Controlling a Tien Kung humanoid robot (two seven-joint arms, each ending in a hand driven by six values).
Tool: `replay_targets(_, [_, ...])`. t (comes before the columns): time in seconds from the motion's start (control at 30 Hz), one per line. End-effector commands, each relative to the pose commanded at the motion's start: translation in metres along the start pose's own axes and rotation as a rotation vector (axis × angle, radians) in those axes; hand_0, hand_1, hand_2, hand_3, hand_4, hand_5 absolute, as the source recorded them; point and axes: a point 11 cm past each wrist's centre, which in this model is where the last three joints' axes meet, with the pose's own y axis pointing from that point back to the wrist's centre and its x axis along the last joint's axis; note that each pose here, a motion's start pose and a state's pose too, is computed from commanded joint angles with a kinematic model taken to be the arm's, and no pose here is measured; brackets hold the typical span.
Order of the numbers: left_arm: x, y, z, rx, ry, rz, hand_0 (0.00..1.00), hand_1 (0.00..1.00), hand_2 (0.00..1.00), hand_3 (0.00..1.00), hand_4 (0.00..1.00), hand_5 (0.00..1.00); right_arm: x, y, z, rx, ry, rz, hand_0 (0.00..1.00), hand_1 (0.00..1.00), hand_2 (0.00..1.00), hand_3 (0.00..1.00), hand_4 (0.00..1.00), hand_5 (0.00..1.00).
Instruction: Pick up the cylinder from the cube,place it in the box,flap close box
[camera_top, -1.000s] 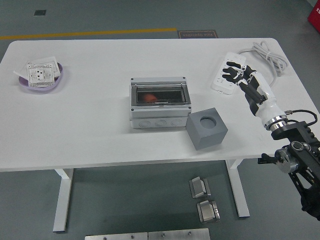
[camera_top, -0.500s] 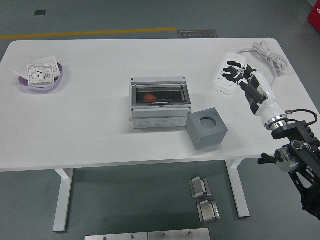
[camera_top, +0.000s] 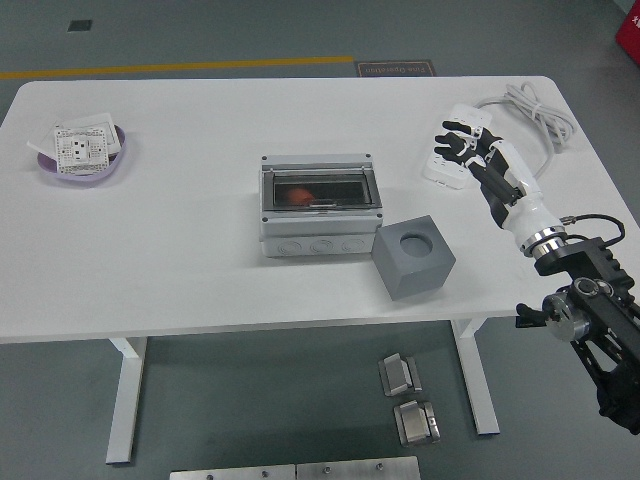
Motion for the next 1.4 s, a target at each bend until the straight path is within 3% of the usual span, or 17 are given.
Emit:
replay_targets(0.43, [-0.008,-0.002,-0.018,0.058,0.0,-0.029,0.686,0.684,0.647,0.685,0.695,0.183,-0.009,0.002,0.004,-0.019,0.009,-0.052,0.83,0.756,0.778,0.743,0.928,0.552])
replay_targets(0.47, [-0.009,-0.002,-0.018,0.064,0.0,-0.032,0.696,0.689,0.649,0.686,0.695,0.183,-0.01,0.002,0.004,-0.021,0.009,-0.057,0.864,0.79,0.81,0.76,0.972,0.597])
replay_targets(0.63, [-0.011,-0.002,-0.023,0.095,-0.006,-0.047,0.696,0.689,0.649,0.686,0.695,0.183,-0.012,0.002,0.005,-0.026,0.008,-0.07,0.864,0.79,0.81,0.76,0.972,0.597])
replay_targets(0.67, [-0.012,-0.002,-0.024,0.099,-0.006,-0.048,0.717,0.717,0.661,0.689,0.695,0.182,-0.012,0.002,0.005,-0.026,0.008,-0.07,0.892,0.821,0.846,0.819,0.998,0.728])
replay_targets(1.03, [-0.011,-0.002,-0.029,0.139,-0.005,-0.042,0.722,0.731,0.683,0.69,0.697,0.182,-0.01,0.0,0.001,-0.012,0.018,-0.055,0.899,0.83,0.854,0.829,0.998,0.739])
replay_targets(1.07, [-0.012,-0.002,-0.029,0.144,-0.007,-0.042,0.727,0.763,0.758,0.724,0.703,0.186,-0.009,0.0,0.0,-0.009,0.02,-0.052,0.903,0.838,0.859,0.829,0.998,0.745])
replay_targets(1.23, [-0.015,-0.001,-0.033,0.168,-0.012,-0.055,0.727,0.763,0.758,0.724,0.703,0.186,-0.008,-0.001,-0.002,-0.004,0.024,-0.048,0.903,0.838,0.859,0.829,0.998,0.745])
replay_targets(1.27, [-0.015,-0.001,-0.033,0.174,-0.013,-0.058,0.781,0.847,0.909,0.862,0.712,0.186,-0.008,-0.001,-0.002,-0.003,0.024,-0.049,0.941,0.942,0.995,0.842,0.998,0.755])
replay_targets(1.4, [-0.017,-0.001,-0.035,0.189,-0.017,-0.068,0.781,0.847,0.909,0.862,0.712,0.186,-0.009,-0.002,-0.002,-0.004,0.025,-0.052,0.941,0.942,0.995,0.842,0.998,0.755])
